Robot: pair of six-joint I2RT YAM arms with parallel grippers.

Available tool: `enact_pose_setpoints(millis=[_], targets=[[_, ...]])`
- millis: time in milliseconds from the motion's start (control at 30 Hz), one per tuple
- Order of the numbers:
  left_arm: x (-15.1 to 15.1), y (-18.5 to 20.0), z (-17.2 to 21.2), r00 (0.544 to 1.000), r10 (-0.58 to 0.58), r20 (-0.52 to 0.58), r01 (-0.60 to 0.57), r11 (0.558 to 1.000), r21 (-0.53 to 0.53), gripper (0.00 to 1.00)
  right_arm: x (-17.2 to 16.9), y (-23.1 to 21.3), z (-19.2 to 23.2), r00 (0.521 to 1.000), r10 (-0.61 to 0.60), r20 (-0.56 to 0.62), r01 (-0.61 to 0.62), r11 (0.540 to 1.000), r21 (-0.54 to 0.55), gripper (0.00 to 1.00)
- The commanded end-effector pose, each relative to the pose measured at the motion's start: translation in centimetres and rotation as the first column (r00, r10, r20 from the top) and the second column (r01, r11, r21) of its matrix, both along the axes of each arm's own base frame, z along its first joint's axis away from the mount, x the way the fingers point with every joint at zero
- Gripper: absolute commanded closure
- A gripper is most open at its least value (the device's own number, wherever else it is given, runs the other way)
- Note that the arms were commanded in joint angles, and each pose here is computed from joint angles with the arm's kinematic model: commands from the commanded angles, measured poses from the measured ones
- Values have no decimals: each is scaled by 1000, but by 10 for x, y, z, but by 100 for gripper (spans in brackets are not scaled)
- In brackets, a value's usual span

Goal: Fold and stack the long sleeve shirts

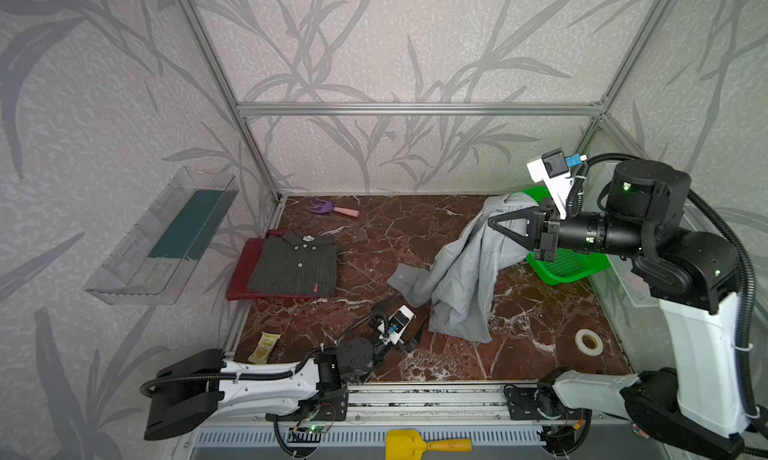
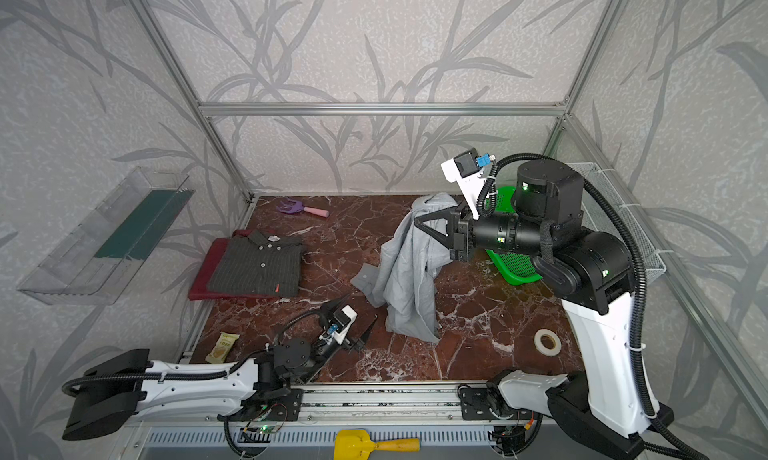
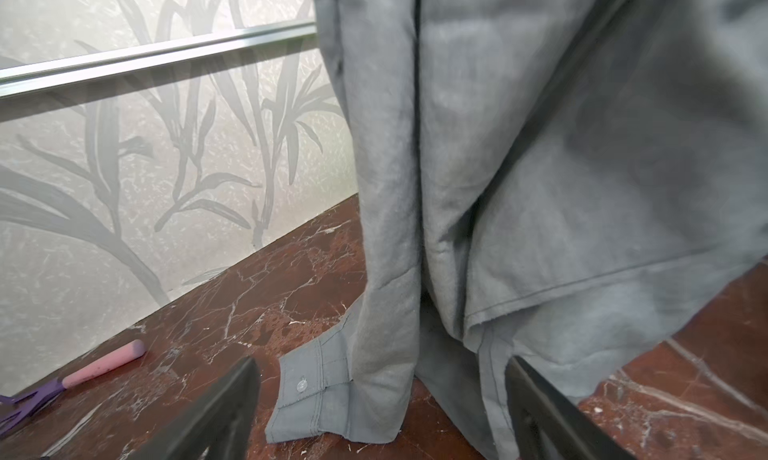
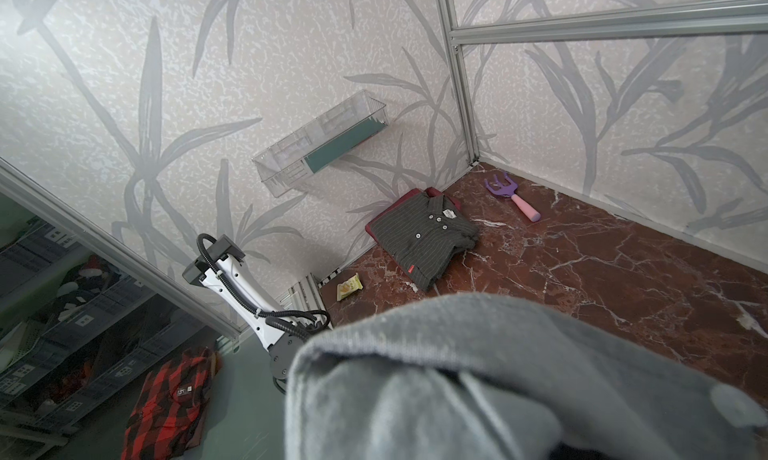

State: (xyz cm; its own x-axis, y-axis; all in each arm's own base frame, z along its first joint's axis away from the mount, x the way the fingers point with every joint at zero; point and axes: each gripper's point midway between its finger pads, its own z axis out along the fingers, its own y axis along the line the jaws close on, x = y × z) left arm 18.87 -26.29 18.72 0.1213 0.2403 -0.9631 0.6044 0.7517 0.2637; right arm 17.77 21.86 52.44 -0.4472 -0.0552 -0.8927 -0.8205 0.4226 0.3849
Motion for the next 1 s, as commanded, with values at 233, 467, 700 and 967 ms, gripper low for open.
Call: enact_pose_setpoints(millis=[233,467,700,967], targets=[[35,-10,10,999,-22,-43,19,997,-74,30,-23,4,19,993,105,46,-108,992,67,100],[36,-29,2,988,-128,-86,119,988,-104,26,-26,5,16,991,129,44,-132,989,71,100],[31,-39,-14,968,-203,-146,190,977,-100,56,-30,5,19,989,142,50,-145,986,76,100],[65,-21,5,988,-88,-130,66,985,-162,100,-33,5,23,987,153,57,-157,983,92,100]])
